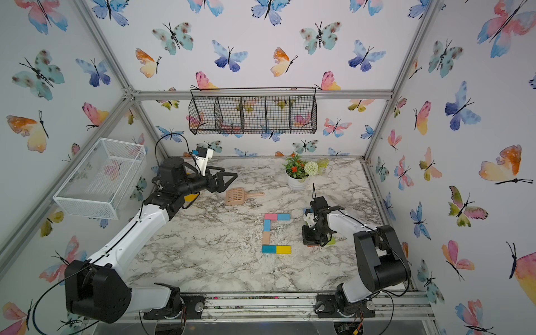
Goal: Assemble the letter c with building blocks
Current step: Adjust the building block at the center of the board.
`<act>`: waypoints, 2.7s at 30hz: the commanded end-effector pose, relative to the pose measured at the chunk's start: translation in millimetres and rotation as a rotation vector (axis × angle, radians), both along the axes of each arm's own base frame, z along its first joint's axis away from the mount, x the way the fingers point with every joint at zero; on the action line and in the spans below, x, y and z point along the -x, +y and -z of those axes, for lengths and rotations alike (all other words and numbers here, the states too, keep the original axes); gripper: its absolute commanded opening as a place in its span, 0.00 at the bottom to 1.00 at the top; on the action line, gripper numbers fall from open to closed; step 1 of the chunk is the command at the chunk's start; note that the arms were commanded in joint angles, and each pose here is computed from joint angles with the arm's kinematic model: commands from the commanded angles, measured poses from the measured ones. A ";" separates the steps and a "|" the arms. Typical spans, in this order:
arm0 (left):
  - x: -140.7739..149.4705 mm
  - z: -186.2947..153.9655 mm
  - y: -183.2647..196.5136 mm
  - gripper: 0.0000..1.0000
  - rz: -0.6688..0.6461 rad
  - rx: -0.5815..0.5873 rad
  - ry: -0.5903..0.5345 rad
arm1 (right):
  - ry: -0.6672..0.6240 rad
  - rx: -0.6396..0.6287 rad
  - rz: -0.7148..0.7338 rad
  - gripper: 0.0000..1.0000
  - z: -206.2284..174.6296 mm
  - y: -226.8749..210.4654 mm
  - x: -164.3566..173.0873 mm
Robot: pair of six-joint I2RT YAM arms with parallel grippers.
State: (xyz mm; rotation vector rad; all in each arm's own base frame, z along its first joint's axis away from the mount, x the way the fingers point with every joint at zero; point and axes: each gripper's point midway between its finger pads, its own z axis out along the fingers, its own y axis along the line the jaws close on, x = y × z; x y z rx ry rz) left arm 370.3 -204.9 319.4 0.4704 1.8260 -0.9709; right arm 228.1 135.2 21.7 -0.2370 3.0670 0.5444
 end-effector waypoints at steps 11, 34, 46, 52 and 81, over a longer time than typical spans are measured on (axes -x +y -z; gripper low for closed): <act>-1.5 2.1 0.8 0.98 0.000 0.006 0.003 | 0.027 0.022 -0.002 0.09 7.9 -2.1 3.1; -1.8 3.9 0.7 0.98 0.000 0.005 0.009 | -0.062 -0.071 -0.050 0.10 -11.7 14.8 -13.5; -2.2 3.9 2.1 0.98 -0.009 -0.002 0.000 | -0.295 -0.177 0.027 0.15 -94.4 28.4 -50.0; -2.6 4.1 2.3 0.98 -0.010 -0.004 -0.001 | -0.372 -0.114 0.109 0.17 -116.2 14.6 -66.8; -1.4 2.6 2.3 0.98 -0.009 -0.001 -0.004 | -0.131 0.245 0.190 0.03 -26.3 -58.3 -60.6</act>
